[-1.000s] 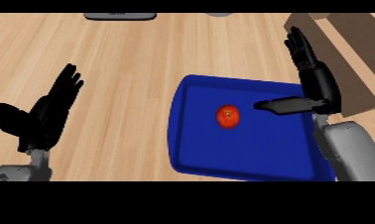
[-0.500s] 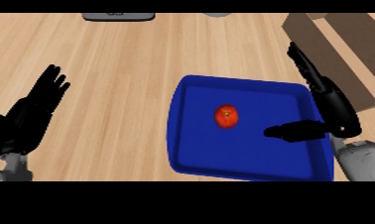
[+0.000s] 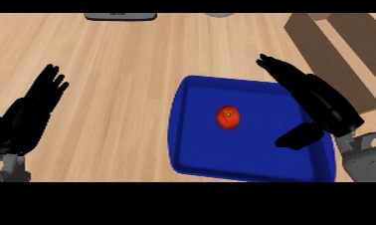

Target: Pick the tomato from the tray and place it in the cardboard box

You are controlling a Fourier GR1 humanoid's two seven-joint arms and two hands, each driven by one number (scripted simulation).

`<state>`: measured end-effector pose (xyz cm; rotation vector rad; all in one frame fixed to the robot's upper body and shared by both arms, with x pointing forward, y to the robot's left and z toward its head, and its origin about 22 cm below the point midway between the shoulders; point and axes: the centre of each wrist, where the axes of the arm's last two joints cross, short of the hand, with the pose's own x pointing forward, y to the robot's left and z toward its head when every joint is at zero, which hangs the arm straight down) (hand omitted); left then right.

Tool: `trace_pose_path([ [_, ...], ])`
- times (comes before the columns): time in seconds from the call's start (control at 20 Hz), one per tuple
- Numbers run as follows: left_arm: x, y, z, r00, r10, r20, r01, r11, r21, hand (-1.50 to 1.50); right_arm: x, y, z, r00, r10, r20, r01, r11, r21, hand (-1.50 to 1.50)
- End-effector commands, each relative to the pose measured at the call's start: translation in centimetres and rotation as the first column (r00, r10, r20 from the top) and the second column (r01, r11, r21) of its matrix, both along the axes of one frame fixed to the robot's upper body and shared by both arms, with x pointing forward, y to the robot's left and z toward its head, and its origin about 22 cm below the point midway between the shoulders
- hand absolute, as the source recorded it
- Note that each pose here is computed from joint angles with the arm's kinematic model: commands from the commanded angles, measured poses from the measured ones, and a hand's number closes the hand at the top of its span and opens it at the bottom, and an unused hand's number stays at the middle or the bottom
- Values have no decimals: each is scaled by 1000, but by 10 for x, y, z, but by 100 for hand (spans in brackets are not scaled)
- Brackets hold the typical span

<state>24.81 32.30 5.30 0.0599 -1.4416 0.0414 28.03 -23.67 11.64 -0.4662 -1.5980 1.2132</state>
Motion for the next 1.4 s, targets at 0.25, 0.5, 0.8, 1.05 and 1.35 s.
trace_pose_path([
  [0.25,-1,-8,-8,1000,-25,6,25,999,-28,0,-3,73,11,974,-82,-213,24,965,-260,-150],
  [0.5,13,-6,19,1000,-11,6,11,1000,0,0,8,97,33,952,-107,-288,29,964,-264,-150],
  [0.8,2,-6,-2,1000,-1,-4,1,1000,-8,0,3,84,8,935,-132,-329,19,945,-327,-150],
  [1.05,-4,-11,12,1000,16,3,-16,1000,-21,0,-5,74,-2,929,-148,-340,35,948,-316,-150],
  [1.35,10,-8,-3,1000,10,11,-10,1000,-12,0,18,79,-8,943,-109,-314,18,960,-280,-150],
])
